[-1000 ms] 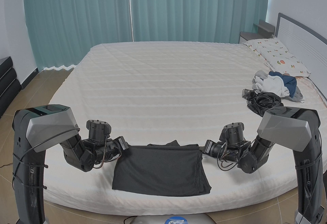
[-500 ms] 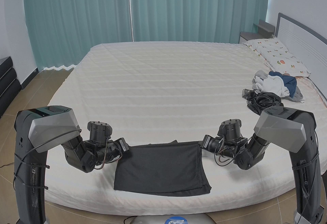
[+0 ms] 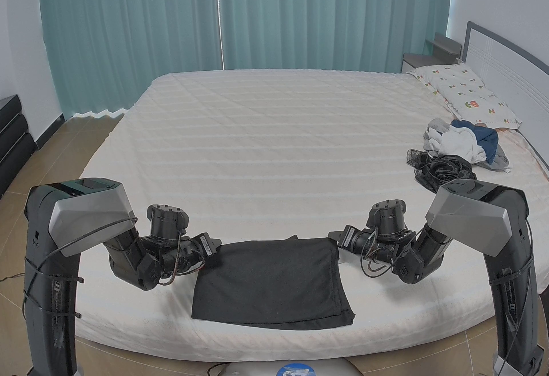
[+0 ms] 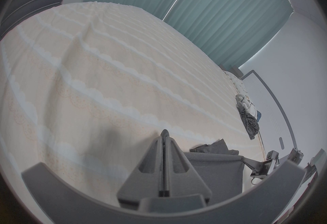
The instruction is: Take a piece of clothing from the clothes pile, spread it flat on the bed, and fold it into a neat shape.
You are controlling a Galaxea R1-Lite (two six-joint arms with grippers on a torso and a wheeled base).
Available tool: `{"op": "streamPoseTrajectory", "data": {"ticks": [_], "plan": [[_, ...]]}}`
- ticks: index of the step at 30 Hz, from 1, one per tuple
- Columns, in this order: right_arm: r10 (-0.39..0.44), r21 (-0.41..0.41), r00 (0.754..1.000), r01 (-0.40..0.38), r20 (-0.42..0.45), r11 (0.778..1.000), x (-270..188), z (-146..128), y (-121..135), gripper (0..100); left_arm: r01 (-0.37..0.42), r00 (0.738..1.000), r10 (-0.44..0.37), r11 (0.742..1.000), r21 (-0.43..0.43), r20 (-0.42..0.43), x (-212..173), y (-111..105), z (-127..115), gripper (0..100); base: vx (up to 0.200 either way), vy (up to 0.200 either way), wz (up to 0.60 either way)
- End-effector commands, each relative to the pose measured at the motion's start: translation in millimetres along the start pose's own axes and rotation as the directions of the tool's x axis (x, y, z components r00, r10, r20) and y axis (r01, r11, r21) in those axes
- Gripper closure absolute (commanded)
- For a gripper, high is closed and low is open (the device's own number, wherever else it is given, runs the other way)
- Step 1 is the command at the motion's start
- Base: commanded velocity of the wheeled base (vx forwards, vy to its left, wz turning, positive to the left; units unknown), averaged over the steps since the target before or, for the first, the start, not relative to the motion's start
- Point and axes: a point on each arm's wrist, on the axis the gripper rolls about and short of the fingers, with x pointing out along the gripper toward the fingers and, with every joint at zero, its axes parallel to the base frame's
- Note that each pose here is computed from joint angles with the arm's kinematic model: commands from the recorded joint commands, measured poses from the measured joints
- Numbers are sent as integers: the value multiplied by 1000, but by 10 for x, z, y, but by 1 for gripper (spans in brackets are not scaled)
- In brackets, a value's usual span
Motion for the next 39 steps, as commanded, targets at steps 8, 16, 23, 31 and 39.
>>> {"op": "streamPoseTrajectory", "data": {"ticks": [8, 16, 23, 31, 39], "plan": [[-8, 7, 1000, 8, 14, 1000, -436, 108, 70, 0, -7, 1000, 7, 1000, -24, 9, -30, 44, 32, 0, 0, 0, 0], [3, -44, 987, -10, -160, 999, -1064, -340, 168, 0, 31, 995, -10, 975, -218, 97, -89, 127, 361, 0, 0, 0, 0], [24, -71, 979, -39, -204, 997, -1109, -608, 161, 0, 37, 994, -12, 973, -229, 110, -78, 160, 415, 0, 0, 0, 0], [27, -102, 964, -56, -265, 993, -1051, -824, 210, 0, 35, 994, -10, 973, -229, 109, -71, 169, 414, 0, 0, 0, 0], [33, -112, 959, -67, -283, 992, -1025, -838, 210, 0, 37, 994, -12, 973, -228, 112, -70, 163, 414, 0, 0, 0, 0]]}}
